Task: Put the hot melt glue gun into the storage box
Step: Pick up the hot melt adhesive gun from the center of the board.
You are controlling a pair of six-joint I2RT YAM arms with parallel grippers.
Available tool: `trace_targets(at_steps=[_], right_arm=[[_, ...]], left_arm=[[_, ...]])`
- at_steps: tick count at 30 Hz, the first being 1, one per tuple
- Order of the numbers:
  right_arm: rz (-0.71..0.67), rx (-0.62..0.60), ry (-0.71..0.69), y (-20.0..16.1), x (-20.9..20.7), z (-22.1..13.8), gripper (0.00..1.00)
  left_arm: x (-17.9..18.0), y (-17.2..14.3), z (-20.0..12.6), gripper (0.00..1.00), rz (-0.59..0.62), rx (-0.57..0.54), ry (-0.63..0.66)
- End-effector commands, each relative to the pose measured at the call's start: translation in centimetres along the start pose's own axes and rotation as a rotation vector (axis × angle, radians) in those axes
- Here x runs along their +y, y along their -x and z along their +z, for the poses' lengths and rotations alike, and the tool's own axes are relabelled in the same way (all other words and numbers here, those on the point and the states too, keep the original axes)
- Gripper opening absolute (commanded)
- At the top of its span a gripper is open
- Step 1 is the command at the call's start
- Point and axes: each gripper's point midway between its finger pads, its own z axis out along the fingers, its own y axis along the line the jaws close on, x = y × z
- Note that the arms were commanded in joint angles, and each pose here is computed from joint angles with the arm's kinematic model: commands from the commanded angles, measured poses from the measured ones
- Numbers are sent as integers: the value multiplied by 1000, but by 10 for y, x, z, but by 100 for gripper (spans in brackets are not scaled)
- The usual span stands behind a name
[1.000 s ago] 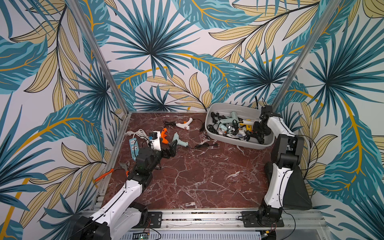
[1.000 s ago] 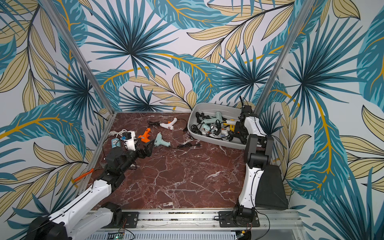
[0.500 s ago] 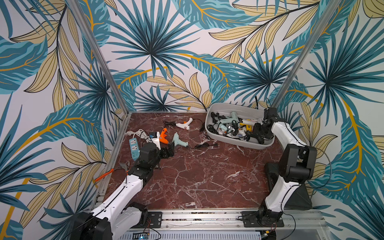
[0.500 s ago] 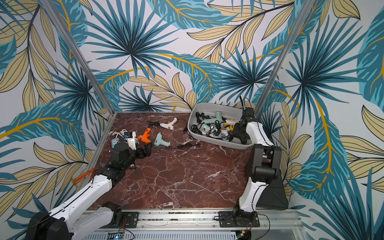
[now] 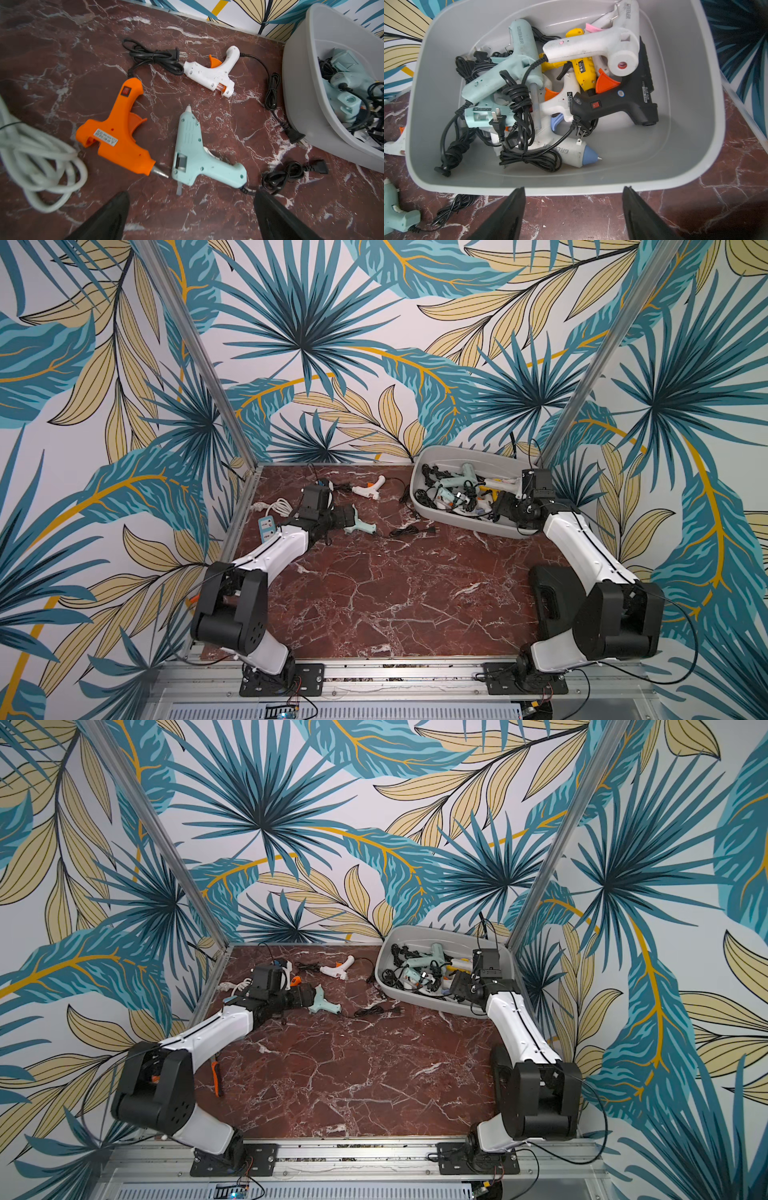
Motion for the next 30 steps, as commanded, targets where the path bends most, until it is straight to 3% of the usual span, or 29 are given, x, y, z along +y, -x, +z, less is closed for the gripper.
trace_targets(at_steps=[1,13,30], right_arm=[[46,-14,4,-6,-3,-5,79],[65,-14,44,-12,1,-10,87],[69,-17,80,-17,6,-15,89]], left_arm=[[5,-14,20,97,19,148,24],[6,-22,77,83,26,297,58],[2,-27,101,71,157,400,223]])
